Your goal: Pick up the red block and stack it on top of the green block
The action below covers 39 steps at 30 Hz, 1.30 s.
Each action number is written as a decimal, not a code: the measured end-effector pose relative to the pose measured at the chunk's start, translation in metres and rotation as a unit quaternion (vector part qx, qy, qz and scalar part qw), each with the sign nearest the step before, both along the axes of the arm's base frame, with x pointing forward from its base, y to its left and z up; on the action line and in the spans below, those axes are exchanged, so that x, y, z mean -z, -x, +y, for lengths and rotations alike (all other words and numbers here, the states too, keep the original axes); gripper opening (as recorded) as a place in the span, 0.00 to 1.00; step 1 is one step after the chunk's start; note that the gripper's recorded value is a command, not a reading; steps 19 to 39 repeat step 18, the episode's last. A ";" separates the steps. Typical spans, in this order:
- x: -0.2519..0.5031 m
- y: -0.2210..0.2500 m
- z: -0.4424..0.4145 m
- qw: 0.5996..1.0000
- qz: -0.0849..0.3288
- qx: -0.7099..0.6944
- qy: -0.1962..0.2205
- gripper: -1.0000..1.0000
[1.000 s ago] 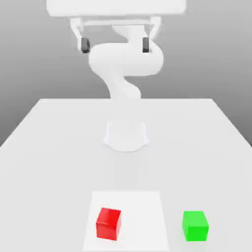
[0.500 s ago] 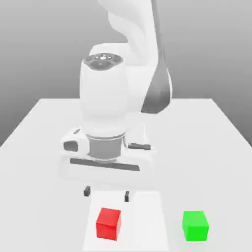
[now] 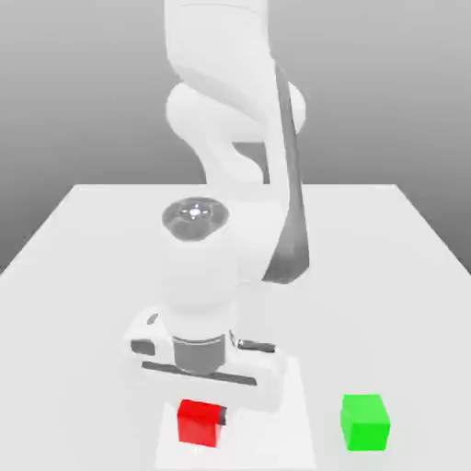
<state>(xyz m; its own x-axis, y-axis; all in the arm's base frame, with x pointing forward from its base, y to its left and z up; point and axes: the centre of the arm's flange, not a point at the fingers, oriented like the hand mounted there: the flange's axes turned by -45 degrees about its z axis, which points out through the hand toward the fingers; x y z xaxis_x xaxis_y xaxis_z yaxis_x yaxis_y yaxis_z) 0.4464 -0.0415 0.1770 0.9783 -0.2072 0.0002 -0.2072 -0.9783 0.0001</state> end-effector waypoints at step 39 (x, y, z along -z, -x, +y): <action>-0.010 0.008 0.213 0.942 0.000 -0.337 0.000 1.00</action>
